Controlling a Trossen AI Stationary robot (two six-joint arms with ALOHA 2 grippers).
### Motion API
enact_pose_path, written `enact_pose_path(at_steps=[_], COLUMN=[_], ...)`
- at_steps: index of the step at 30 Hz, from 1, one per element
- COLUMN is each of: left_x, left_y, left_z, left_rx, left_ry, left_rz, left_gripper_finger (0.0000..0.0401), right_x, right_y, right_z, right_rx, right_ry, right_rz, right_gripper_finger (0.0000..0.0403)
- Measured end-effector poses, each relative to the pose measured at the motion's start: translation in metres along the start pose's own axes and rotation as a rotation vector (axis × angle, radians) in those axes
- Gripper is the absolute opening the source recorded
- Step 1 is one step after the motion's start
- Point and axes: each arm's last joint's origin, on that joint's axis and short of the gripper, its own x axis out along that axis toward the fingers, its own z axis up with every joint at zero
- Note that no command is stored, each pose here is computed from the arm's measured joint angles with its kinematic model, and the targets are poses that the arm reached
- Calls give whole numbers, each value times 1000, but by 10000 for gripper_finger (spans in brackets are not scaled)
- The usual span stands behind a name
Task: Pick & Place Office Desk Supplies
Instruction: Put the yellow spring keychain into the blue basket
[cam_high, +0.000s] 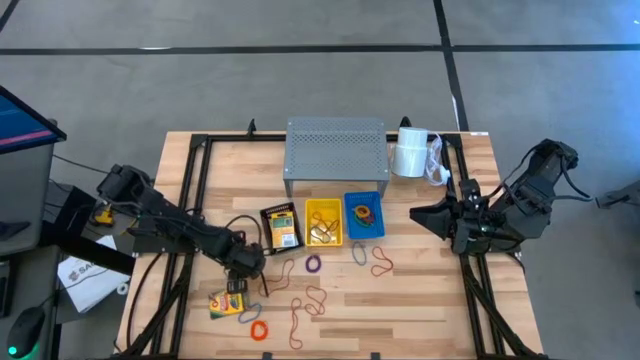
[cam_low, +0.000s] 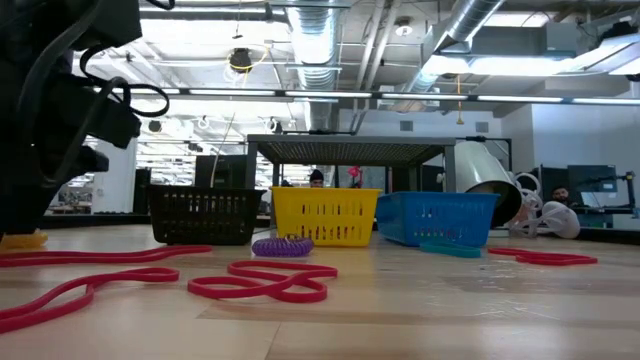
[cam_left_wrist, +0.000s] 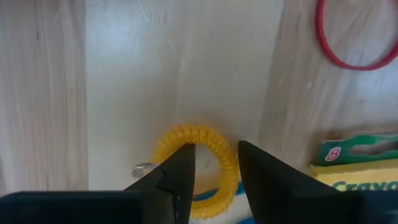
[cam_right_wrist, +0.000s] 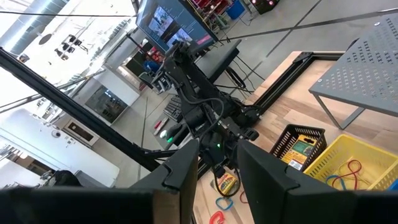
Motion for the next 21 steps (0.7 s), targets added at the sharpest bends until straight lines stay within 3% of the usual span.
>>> enact_pose_path(at_steps=[8,15,21], left_x=[3,2,-7], left_y=[-1,0,-1], left_z=[1,0,2], left_rx=[-43,-45,-78], left_ry=[6,9,-49], left_rz=[9,5,-49], left_gripper_finger=[107,16,6], right_x=[0,0,0], right_y=[0,0,0], right_z=[0,0,0], right_rx=[0,-1,-13], right_ry=[0,0,0], right_rz=[0,0,0], right_gripper_finger=[111,111,111])
